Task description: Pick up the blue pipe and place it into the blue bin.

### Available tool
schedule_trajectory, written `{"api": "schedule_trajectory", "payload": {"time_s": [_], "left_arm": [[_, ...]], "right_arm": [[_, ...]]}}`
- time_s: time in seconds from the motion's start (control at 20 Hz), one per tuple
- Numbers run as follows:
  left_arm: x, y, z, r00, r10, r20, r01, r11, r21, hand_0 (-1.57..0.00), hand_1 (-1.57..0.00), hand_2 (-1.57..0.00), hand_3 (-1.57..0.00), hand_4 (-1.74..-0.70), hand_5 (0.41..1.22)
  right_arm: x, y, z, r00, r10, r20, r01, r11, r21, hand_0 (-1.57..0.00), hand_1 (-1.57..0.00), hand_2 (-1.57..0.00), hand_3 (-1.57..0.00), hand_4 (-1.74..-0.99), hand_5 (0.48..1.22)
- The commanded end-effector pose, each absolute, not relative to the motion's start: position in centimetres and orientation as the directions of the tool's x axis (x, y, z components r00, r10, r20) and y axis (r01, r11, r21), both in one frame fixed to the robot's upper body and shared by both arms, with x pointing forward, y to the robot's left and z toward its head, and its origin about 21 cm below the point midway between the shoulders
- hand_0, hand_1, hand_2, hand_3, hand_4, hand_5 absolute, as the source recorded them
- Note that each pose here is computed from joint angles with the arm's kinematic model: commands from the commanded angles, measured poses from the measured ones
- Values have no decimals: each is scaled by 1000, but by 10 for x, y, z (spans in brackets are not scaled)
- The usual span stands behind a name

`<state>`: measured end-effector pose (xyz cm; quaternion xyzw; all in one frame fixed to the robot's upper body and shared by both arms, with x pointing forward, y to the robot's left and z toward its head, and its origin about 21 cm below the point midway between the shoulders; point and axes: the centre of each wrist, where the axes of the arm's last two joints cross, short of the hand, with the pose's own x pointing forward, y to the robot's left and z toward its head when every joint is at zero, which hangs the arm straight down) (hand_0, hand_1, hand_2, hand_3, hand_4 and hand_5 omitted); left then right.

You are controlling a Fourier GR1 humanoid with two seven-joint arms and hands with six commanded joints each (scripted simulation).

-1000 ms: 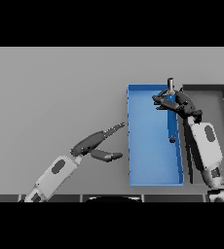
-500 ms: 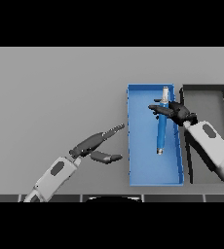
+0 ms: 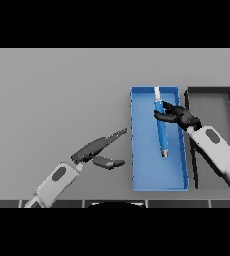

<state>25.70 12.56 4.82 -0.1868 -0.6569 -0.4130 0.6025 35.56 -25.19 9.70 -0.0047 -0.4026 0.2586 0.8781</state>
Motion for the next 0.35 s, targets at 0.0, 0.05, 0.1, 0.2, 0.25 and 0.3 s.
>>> {"api": "schedule_trajectory", "payload": {"time_s": [0.0,0.05,0.1,0.2,0.25,0.3], "left_arm": [[258,125,49,-209,-259,943,738,590,326,1,1,1,1,-828,471],[260,126,50,-211,-265,941,735,592,332,1,1,1,1,-826,470],[259,127,50,-210,-267,940,735,591,332,1,1,1,1,-826,471],[258,131,51,-221,-264,939,733,590,338,1,1,1,1,-826,472],[258,132,53,-225,-262,938,730,593,341,1,1,1,1,-826,473],[259,133,56,-222,-261,939,731,593,338,1,1,1,1,-826,474]], "right_arm": [[355,-253,95,539,457,708,-453,865,-215,-32,-24,-23,-14,-1182,789],[356,-252,94,537,440,720,-448,872,-199,-25,-19,-18,-11,-1176,783],[356,-253,97,528,455,717,-453,865,-215,-20,-15,-14,-8,-1186,774],[357,-254,96,531,454,715,-456,865,-210,-20,-15,-14,-8,-1186,766],[358,-249,97,531,452,716,-462,864,-202,-20,-15,-14,-8,-1186,767],[357,-247,96,527,462,713,-470,858,-209,-20,-15,-14,-8,-1186,769]]}}
